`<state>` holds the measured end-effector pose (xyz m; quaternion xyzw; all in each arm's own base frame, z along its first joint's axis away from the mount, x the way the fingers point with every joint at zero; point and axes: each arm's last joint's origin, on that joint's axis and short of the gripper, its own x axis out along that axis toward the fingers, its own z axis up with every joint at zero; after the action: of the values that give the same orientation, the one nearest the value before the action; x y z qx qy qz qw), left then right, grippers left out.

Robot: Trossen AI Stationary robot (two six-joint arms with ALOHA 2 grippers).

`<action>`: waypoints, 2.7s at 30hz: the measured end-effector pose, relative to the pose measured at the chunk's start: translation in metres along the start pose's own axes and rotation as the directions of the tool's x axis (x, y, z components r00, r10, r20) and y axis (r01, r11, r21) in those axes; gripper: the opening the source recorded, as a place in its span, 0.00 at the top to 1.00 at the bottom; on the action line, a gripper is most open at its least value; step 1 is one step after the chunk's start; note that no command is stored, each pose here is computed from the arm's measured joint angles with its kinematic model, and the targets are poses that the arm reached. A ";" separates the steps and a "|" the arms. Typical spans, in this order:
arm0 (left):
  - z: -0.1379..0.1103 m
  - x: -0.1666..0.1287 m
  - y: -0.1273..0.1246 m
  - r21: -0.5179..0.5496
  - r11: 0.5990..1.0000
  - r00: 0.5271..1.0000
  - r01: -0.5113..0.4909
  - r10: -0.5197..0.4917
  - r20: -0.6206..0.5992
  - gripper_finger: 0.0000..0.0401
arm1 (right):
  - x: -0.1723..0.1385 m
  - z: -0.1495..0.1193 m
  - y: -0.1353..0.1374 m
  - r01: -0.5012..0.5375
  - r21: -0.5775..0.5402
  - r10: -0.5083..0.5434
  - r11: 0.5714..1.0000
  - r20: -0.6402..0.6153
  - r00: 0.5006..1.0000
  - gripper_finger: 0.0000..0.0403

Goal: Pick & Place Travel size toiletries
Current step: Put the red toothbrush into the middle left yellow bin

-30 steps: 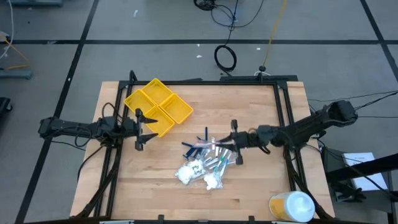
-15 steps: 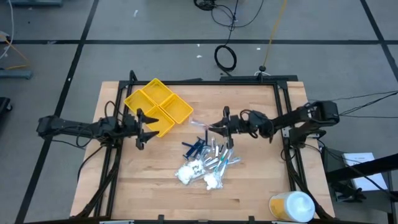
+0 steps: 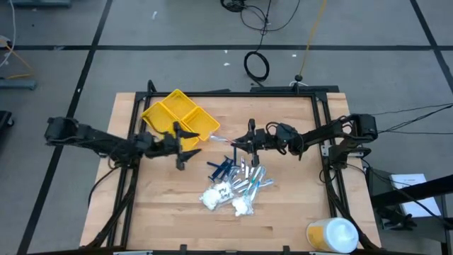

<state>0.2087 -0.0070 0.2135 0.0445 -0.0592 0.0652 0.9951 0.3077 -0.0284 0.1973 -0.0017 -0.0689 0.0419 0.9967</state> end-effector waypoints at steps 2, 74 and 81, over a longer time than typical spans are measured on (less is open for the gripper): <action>0.007 0.018 -0.003 0.041 0.999 1.000 0.002 -0.002 0.003 0.32 | 0.002 0.001 0.000 0.000 -0.001 0.000 1.000 0.008 1.000 0.95; 0.008 -0.088 0.069 -0.148 0.375 0.402 -0.915 0.825 -0.397 0.98 | -0.016 0.020 0.000 0.007 0.038 0.001 0.999 -0.207 0.978 0.44; -0.010 -0.099 0.074 -0.132 0.285 0.313 -0.949 0.820 -0.480 0.96 | -0.016 0.020 -0.001 0.031 0.024 -0.025 0.999 -0.208 0.978 0.45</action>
<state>0.1026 0.0544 0.1972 -0.2080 0.0767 0.6071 0.7631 0.2898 -0.0305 0.2146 0.0086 0.0359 0.0284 0.9989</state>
